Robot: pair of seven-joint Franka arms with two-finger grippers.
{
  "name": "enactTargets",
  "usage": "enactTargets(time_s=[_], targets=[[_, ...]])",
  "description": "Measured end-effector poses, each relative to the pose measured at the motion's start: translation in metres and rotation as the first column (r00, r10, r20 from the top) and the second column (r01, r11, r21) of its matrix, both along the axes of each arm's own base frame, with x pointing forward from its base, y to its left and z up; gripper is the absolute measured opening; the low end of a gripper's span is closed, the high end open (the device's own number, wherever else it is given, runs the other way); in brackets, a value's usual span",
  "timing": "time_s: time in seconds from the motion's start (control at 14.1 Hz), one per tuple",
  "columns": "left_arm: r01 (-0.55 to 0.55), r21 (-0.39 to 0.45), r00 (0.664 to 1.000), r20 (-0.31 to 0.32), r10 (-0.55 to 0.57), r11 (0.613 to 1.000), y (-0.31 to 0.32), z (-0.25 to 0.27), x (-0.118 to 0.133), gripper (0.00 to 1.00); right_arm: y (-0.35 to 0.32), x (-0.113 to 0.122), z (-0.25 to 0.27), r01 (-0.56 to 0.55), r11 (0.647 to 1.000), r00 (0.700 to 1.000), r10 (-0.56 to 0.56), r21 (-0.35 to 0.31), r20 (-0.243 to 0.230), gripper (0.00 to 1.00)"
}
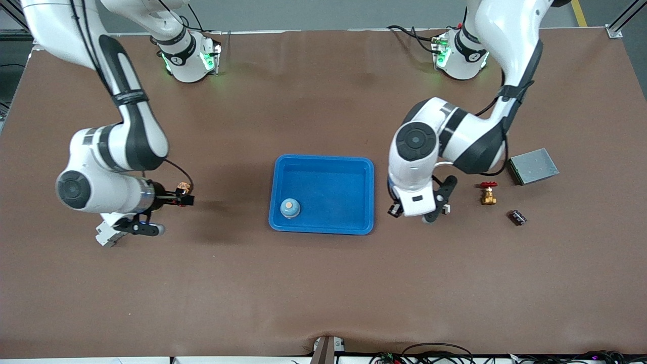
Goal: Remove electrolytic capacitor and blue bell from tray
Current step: 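Lift the capacitor with the left gripper while the right gripper releases the bell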
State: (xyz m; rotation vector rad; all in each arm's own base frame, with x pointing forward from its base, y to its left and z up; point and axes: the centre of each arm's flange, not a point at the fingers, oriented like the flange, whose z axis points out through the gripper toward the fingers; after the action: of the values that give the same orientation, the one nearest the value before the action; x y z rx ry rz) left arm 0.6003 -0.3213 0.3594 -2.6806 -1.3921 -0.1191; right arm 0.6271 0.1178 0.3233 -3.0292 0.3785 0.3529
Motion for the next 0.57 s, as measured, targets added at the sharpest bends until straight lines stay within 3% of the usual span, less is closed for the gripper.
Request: enactTargets(time_s=[0.28,0.57], targets=[[-0.026,0.044,0.996,-0.082,0.029,0.999,0.051,-0.013,-0.016,0.30,0.073,0.000,0.021,0.173,0.985,0.983,-0.173,0.013,0.062,1.00],[-0.086,0.084,0.982,-0.162,0.099,0.993,0.098,-0.029,-0.016,0.30,0.146,-0.011,0.019,0.269,0.963,0.956,-0.270,0.023,0.115,1.00]])
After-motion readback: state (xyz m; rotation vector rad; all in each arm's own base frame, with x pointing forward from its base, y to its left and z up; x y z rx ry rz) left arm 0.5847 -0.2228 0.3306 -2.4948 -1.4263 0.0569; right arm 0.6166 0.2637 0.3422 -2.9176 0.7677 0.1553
